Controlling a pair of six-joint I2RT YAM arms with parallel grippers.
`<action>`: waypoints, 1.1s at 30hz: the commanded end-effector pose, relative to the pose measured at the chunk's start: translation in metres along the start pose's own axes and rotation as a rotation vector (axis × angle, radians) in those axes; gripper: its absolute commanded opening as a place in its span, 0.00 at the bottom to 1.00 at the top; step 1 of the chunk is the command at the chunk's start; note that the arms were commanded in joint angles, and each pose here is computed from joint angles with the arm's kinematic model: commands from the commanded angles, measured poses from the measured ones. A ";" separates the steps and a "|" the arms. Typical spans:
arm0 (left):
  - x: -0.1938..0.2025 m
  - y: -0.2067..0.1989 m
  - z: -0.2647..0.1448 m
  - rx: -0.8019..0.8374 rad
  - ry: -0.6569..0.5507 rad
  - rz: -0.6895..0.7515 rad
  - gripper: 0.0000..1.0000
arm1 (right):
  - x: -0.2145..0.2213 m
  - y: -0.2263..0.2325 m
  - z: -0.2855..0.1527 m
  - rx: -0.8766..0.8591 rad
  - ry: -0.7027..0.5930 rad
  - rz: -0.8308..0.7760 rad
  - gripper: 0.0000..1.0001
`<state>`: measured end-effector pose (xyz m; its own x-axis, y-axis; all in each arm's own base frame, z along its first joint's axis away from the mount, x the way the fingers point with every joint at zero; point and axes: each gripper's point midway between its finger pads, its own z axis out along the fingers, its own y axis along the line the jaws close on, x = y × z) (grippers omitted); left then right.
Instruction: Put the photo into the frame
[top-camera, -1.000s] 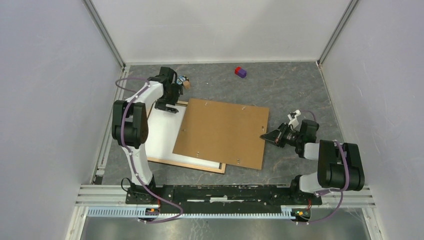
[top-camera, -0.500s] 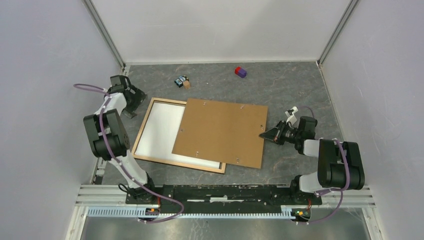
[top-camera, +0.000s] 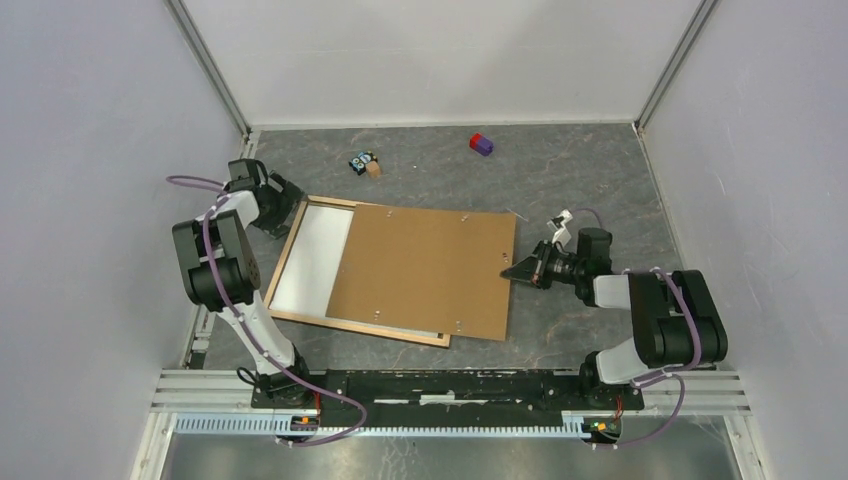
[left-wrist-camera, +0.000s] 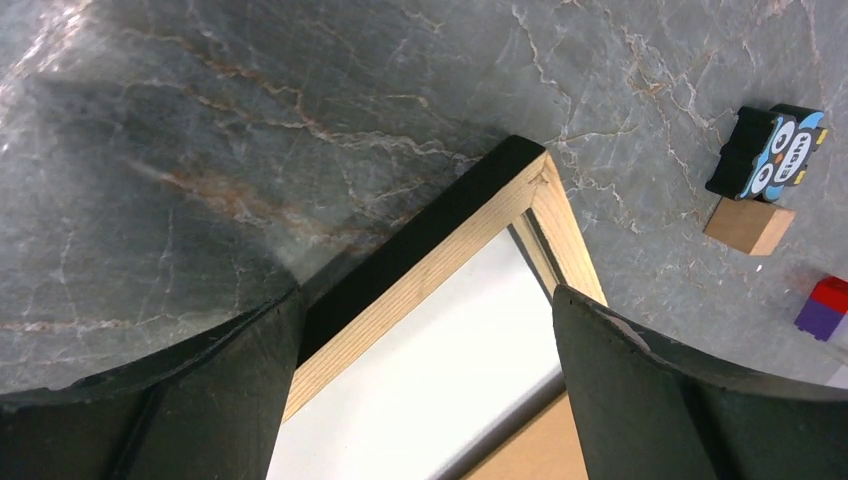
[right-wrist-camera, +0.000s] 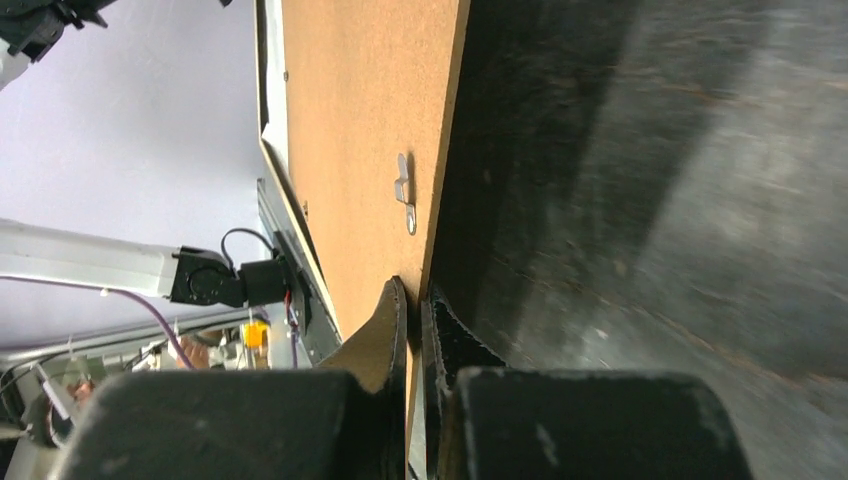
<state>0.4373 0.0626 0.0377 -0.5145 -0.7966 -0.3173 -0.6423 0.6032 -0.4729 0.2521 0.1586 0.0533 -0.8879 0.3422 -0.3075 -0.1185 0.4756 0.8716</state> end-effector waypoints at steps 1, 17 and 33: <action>0.012 0.014 -0.005 -0.031 0.017 -0.098 1.00 | -0.009 0.030 0.021 -0.096 0.000 -0.082 0.01; 0.034 0.023 -0.006 -0.035 0.037 -0.236 1.00 | -0.005 0.036 0.056 -0.084 -0.100 0.109 0.00; 0.044 0.031 -0.009 -0.040 0.029 -0.303 1.00 | 0.022 0.043 0.040 -0.145 -0.097 0.033 0.48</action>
<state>0.4260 0.0811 0.0408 -0.2910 -0.9032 -0.3156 -0.7179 0.4242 -0.5520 0.2433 0.2129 0.0471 -0.8719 0.4311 -0.2321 -0.0513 0.3911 0.9189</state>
